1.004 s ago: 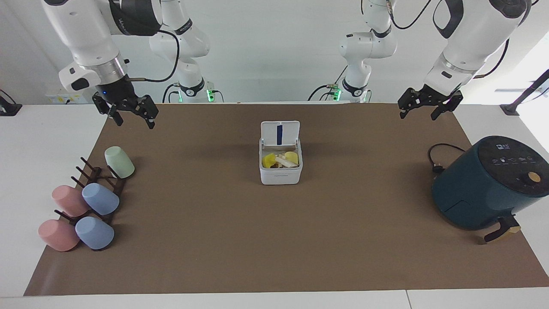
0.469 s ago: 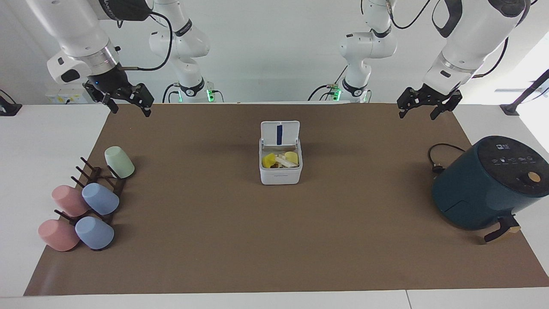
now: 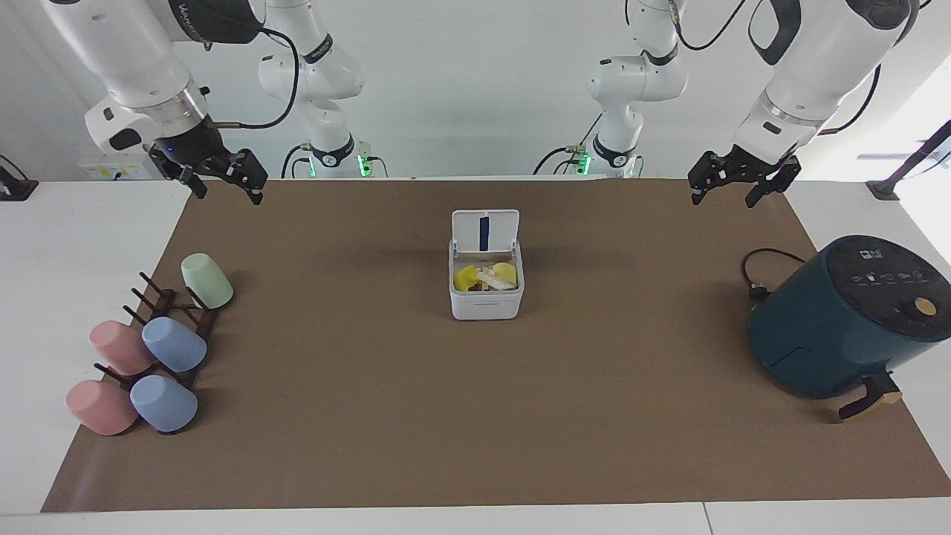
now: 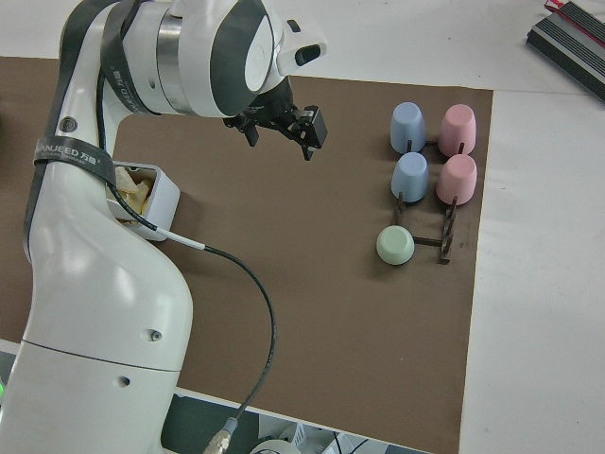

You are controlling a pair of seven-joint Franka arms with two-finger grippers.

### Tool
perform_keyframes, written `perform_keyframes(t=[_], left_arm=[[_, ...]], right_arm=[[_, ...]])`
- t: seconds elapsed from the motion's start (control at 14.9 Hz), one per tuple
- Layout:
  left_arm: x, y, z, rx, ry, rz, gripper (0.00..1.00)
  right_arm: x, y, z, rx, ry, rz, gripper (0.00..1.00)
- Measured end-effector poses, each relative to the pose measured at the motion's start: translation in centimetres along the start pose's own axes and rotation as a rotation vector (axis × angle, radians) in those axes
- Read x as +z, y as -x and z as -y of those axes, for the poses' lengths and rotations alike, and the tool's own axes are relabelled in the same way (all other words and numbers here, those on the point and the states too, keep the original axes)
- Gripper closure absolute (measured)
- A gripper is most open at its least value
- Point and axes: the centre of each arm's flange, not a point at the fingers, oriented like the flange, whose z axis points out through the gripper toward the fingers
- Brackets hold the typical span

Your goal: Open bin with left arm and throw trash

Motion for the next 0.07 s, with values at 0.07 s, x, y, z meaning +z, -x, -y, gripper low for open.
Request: perform_keyframes(t=[0.07], left_arm=[[0.00, 0.00, 0.00, 0.000, 0.000, 0.000, 0.00]], right_arm=[[0.20, -0.25, 0.04, 0.000, -0.002, -0.016, 0.00]])
